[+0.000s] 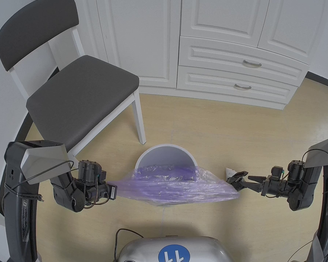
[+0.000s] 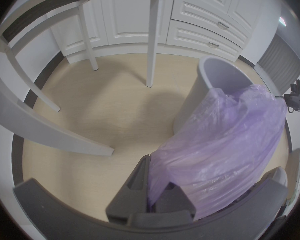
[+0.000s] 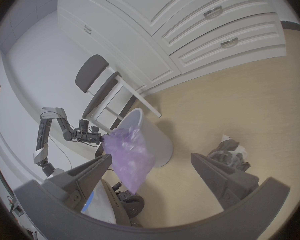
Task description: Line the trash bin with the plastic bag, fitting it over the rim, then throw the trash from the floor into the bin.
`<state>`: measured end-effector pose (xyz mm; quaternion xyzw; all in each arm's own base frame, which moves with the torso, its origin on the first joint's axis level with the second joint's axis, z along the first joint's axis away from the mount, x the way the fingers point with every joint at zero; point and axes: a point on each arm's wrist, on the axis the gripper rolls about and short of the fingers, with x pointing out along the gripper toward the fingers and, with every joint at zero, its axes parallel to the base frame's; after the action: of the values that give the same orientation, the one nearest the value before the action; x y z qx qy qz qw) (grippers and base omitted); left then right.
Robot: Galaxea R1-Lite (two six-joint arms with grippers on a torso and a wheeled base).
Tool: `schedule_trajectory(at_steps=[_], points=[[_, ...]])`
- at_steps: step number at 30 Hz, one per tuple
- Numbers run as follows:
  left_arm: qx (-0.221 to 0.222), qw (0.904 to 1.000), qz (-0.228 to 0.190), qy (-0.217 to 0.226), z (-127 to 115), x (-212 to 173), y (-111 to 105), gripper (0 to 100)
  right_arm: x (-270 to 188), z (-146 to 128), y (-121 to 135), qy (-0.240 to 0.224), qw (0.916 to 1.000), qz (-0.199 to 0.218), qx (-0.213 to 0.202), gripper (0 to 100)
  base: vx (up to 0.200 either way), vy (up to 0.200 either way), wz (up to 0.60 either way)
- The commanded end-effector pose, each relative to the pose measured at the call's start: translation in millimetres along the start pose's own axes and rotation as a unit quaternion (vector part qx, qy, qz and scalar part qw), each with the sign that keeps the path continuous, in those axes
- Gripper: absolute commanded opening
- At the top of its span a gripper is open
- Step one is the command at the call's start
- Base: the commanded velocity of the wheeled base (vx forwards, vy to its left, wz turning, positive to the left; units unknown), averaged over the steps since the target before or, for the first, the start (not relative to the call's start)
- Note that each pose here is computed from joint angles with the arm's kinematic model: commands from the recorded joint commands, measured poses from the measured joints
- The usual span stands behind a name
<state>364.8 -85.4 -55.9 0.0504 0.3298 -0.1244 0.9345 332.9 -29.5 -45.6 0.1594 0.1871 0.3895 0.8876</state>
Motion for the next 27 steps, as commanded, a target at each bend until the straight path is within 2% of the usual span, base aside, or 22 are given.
schedule_trajectory(at_steps=[1,5,8,9,11,14,16,17,18,19,20,21,23,24,25,26,27], points=[[0.002,1.0,-0.004,-0.007,4,-5,-3,0,-2,12,3,-0.015,0.9996,-0.002,-0.022,100,0.0,0.0,0.0],[0.012,0.9995,-0.017,-0.021,16,-22,-16,0,2,32,22,-0.029,0.9986,-0.003,-0.044,100,0.0,0.0,0.0],[0.017,0.9991,-0.025,-0.031,22,-30,-25,0,14,48,47,-0.048,0.9955,-0.041,-0.071,100,0.0,0.0,0.0],[0.012,0.9989,-0.029,-0.035,23,-30,-28,0,23,54,62,-0.056,0.9932,-0.056,-0.084,100,0.0,0.0,0.0],[0.004,0.9987,-0.032,-0.04,26,-30,-31,0,31,58,78,-0.064,0.9914,-0.065,-0.094,100,0.0,0.0,0.0],[-0.022,0.9981,-0.026,-0.051,32,-27,-34,0,48,61,111,-0.074,0.9851,-0.082,-0.132,100,0.0,0.0,0.0],[-0.032,0.9978,-0.023,-0.054,33,-26,-34,0,61,59,127,-0.081,0.9739,-0.12,-0.175,100,0.0,0.0,0.0],[-0.034,0.9976,-0.024,-0.055,33,-26,-34,0,68,58,133,-0.085,0.9635,-0.157,-0.2,100,0.0,0.0,0.0],[-0.034,0.9976,-0.024,-0.055,33,-26,-34,0,68,58,133,-0.085,0.9635,-0.157,-0.2,100,0.0,0.0,0.0],[-0.034,0.9976,-0.024,-0.055,33,-26,-34,0,85,57,142,-0.094,0.9319,-0.246,-0.25,100,0.0,0.0,0.0],[-0.034,0.9976,-0.024,-0.055,33,-26,-34,0,89,56,145,-0.095,0.922,-0.269,-0.262,100,0.0,0.0,0.0],[-0.034,0.9976,-0.024,-0.055,33,-26,-34,0,96,54,153,-0.094,0.9058,-0.305,-0.279,100,0.0,0.0,0.0],[-0.034,0.9977,-0.024,-0.052,31,-26,-34,0,101,52,165,-0.094,0.8976,-0.318,-0.29,100,0.0,0.0,0.0],[-0.034,0.9979,-0.024,-0.049,29,-26,-34,0,104,48,178,-0.092,0.9022,-0.3,-0.296,100,0.0,0.0,0.0],[-0.034,0.9979,-0.024,-0.049,29,-26,-34,0,104,48,178,-0.092,0.9022,-0.3,-0.296,100,0.0,0.0,0.0],[-0.033,0.9982,-0.025,-0.044,27,-26,-34,100,104,45,192,-0.09,0.9062,-0.283,-0.301,100,0.0,0.0,0.0],[-0.033,0.9982,-0.025,-0.044,27,-26,-34,100,104,45,192,-0.09,0.9062,-0.283,-0.301,100,0.0,0.0,0.0]])
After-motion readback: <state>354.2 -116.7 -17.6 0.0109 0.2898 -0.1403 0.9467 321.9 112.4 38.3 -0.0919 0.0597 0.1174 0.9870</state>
